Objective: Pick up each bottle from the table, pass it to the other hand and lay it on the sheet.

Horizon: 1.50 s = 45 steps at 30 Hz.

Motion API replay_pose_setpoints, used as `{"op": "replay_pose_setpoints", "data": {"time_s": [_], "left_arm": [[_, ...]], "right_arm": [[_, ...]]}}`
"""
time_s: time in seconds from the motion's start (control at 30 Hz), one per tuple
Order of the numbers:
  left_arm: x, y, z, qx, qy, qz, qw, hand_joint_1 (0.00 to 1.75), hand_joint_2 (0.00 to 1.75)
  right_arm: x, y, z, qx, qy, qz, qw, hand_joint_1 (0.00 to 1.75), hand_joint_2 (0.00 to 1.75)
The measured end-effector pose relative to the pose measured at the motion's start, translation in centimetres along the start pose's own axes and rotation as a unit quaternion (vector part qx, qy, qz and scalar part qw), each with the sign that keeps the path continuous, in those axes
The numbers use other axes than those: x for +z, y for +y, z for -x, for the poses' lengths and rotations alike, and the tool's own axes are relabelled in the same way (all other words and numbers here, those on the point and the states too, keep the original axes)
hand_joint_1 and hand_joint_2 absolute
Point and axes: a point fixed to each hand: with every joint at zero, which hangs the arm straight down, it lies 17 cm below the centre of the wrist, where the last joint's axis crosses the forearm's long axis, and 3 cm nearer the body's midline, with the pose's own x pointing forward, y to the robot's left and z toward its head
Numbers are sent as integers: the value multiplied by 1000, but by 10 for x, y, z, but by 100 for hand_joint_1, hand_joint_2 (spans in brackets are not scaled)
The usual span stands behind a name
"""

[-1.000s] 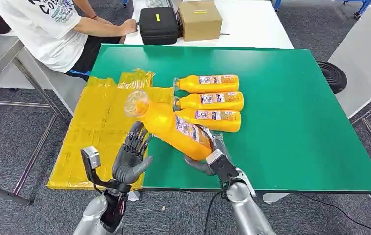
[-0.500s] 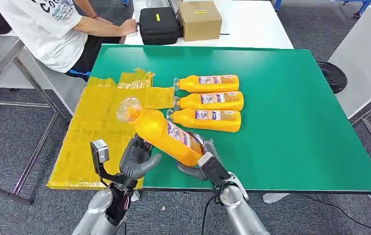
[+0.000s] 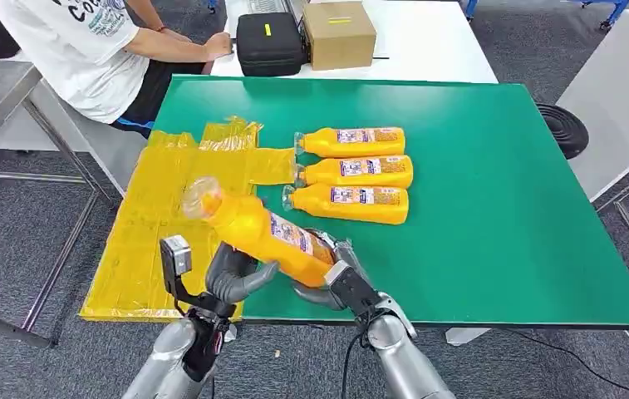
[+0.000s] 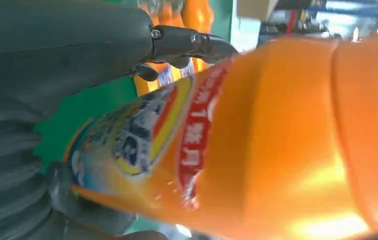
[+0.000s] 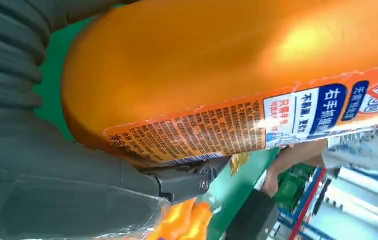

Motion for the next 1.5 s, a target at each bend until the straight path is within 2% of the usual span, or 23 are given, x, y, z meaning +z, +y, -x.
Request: {"op": "replay_pose_setpoints", "data": {"time_s": [0.4,0.87,0.9,0.93,0.97,1.17,1.5], "left_arm": [[0,4,8,-29,9,-12,999,0,175],[6,6,-3,55,-14,-12,998,0,175],[7,7,-4,63,-18,-13,998,10,175],[8,8,-7,72,-23,-13,997,143,175],[9,9,-7,77,-25,-14,997,171,175],[13,14,-12,106,-36,-17,994,175,175],[15,21,-10,83,-38,-33,995,175,175]], "right_arm": [[-7,34,2,23,7,-60,998,175,175],[-3,51,15,39,23,-92,995,175,175],[-4,52,15,39,23,-94,995,175,175],[-5,53,15,41,21,-97,994,175,175],[-5,54,14,41,21,-99,994,175,175],[-8,58,16,46,20,-112,992,175,175],[-9,62,19,45,22,-120,992,173,175]]}}
